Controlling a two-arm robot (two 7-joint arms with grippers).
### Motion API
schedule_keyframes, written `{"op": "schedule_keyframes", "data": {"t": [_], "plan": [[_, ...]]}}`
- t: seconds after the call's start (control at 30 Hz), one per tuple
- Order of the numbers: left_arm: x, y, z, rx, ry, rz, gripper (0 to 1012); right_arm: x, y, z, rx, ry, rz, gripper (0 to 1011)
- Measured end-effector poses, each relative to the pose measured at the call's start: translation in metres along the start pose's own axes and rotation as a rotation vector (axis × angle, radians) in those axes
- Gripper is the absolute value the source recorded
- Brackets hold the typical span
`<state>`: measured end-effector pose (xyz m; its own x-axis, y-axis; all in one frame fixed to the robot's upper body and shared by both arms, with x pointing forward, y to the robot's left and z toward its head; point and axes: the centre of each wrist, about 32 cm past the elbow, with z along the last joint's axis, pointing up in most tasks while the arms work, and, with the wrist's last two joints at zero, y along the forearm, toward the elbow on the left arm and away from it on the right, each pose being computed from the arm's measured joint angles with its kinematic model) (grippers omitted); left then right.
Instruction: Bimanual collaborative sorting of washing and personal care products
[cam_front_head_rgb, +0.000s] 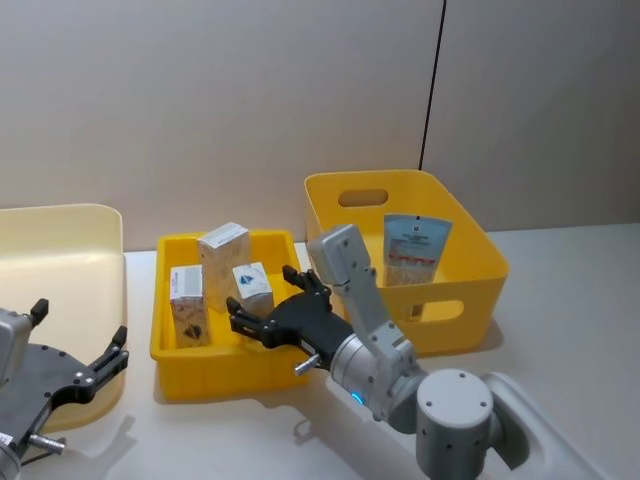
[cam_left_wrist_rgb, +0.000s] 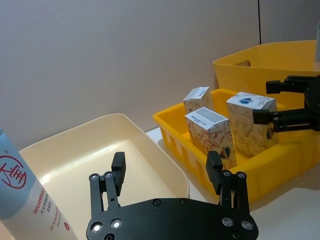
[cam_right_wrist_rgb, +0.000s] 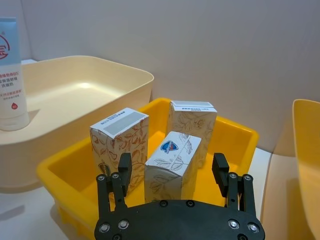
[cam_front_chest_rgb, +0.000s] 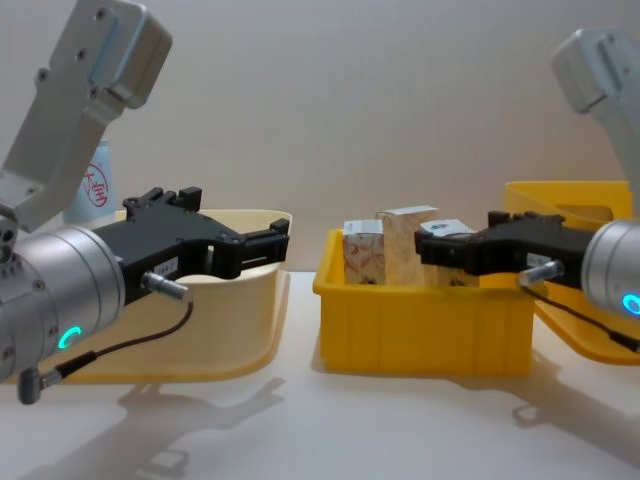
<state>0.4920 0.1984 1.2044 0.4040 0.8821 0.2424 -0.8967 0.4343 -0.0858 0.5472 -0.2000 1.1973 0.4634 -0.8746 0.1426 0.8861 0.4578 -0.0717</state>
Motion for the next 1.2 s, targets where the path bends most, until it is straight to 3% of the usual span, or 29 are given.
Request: {"op": "schedule_keyframes", "data": {"t": [0.53, 0.77, 0.87, 1.0, 1.13, 1.2], "plan": [[0.0000, 0.0000, 0.0000, 0.000, 0.000, 0.000, 1003, -0.004, 0.021, -0.001, -0.033, -0.024, 0.003, 978], [0.0000, 0.0000, 0.0001, 0.000, 0.000, 0.000, 1003, -0.005, 0.025, -0.002, -0.044, -0.031, -0.002, 835], [0.0000, 0.0000, 0.0001, 0.000, 0.000, 0.000, 1004, -0.005, 0.025, -0.002, -0.045, -0.032, -0.003, 702], [0.0000, 0.0000, 0.0000, 0.000, 0.000, 0.000, 1003, -0.005, 0.026, -0.002, -0.048, -0.034, -0.004, 625], [0.0000, 0.0000, 0.0001, 0.000, 0.000, 0.000, 1003, -0.006, 0.027, -0.002, -0.048, -0.035, -0.005, 464], [0.0000, 0.0000, 0.0001, 0.000, 0.000, 0.000, 1003, -0.005, 0.027, -0.002, -0.046, -0.036, -0.006, 432]]}}
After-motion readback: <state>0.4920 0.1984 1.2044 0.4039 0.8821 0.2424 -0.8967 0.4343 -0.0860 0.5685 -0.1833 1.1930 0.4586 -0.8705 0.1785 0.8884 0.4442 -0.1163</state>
